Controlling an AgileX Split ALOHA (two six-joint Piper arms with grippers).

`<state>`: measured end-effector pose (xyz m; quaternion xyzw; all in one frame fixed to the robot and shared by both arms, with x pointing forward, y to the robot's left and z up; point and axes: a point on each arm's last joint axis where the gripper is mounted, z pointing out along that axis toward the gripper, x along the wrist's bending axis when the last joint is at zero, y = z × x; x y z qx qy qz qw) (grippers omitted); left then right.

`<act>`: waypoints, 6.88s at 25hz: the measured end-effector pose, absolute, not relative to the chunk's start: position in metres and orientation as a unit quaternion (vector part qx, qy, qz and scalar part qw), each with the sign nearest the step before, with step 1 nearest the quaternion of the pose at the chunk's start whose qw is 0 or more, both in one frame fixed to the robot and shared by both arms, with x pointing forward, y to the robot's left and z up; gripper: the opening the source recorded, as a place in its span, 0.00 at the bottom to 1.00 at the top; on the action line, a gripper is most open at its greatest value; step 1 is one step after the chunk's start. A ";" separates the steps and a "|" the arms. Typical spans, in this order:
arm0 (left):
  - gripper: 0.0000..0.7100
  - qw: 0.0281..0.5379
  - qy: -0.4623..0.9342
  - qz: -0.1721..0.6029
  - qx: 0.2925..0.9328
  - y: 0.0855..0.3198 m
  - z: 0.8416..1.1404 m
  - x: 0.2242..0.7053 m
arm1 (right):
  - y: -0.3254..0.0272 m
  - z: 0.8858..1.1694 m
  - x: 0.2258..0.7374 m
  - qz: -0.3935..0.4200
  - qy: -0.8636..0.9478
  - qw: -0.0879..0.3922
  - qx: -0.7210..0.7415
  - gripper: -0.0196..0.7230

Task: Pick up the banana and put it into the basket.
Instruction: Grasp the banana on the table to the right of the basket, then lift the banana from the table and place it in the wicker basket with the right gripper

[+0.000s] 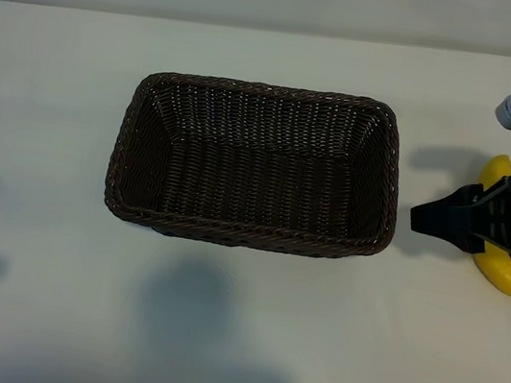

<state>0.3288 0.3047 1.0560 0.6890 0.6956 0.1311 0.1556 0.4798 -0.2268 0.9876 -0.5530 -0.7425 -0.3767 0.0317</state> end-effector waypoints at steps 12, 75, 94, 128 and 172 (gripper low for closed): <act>0.86 0.184 0.688 0.169 0.682 0.302 1.033 0.299 | -0.227 0.988 0.480 -0.377 -0.743 0.032 -0.553 0.79; 0.86 0.344 0.584 0.330 0.657 0.295 1.044 0.227 | -0.230 0.999 0.589 -0.071 -0.739 -0.039 -0.669 0.79; 0.86 0.344 0.584 0.330 0.657 0.295 1.044 0.227 | -0.231 0.916 0.611 -0.016 -0.745 0.001 -0.666 0.79; 0.86 0.344 0.584 0.330 0.657 0.295 1.044 0.227 | -0.222 1.044 0.619 -0.098 -0.787 -0.023 -0.609 0.59; 0.86 0.344 0.584 0.330 0.657 0.295 1.044 0.227 | 0.020 0.968 0.578 -0.071 -0.995 -0.064 -0.027 0.59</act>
